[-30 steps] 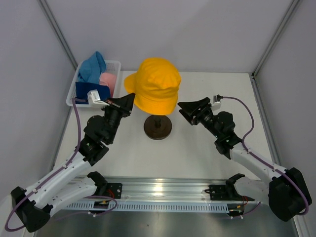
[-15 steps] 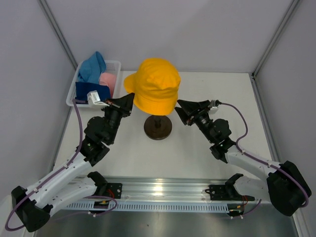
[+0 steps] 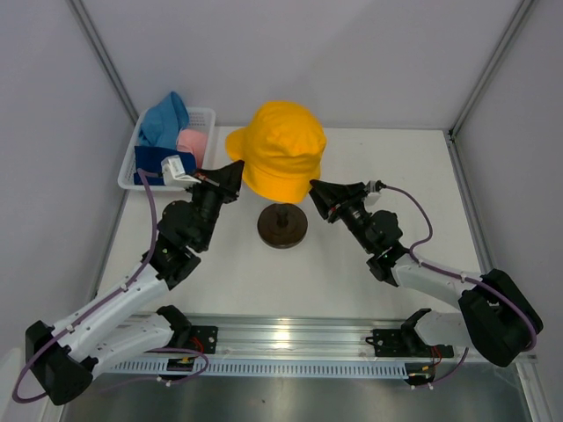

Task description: Stack the hats

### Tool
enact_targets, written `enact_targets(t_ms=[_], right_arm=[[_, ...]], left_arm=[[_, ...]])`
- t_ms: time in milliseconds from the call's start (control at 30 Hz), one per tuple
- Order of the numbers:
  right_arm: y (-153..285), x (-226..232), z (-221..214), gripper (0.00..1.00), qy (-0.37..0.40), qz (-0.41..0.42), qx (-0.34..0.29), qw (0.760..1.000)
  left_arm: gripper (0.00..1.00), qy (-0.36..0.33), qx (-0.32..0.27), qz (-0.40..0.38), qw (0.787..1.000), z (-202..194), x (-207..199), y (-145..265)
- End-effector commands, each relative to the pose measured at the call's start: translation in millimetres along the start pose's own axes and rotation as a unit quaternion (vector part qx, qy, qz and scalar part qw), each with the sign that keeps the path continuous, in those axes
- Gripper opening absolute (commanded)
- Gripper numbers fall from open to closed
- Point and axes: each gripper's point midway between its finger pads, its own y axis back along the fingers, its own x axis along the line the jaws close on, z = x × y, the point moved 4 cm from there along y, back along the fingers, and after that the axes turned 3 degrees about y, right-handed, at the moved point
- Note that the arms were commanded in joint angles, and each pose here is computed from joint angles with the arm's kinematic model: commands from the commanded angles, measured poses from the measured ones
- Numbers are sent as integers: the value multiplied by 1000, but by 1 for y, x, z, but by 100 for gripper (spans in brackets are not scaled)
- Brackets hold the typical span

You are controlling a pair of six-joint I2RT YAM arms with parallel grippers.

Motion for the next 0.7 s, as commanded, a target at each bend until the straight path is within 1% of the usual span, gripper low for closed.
enact_targets(t_ms=[0, 100, 133, 200, 267, 300, 333, 367, 667], right_arm=[[-6, 30, 5, 37, -1, 47, -32, 998], [-11, 30, 7, 36, 1, 43, -45, 998], [-12, 32, 7, 34, -1, 48, -45, 998], [-15, 30, 7, 33, -3, 48, -45, 998], [-17, 27, 7, 26, -4, 45, -44, 998], [-17, 26, 7, 20, -4, 43, -44, 998], [-18, 22, 7, 7, -4, 39, -44, 998], [-17, 19, 8, 1, -4, 33, -45, 998], [-7, -20, 3, 0, 54, -14, -23, 998]], left_arm=[[1, -65, 49, 57, 995, -28, 33, 1], [1, -64, 47, 57, 995, -28, 33, -1], [1, -63, 44, 57, 995, -27, 32, -2], [1, -65, 46, 61, 995, -28, 33, -3], [1, -64, 43, 65, 995, -27, 33, -3], [1, -64, 41, 69, 995, -26, 34, -3], [1, -64, 39, 70, 995, -26, 35, -3], [1, -64, 37, 70, 995, -24, 34, -3], [1, -87, 21, 86, 992, -15, 38, -1]])
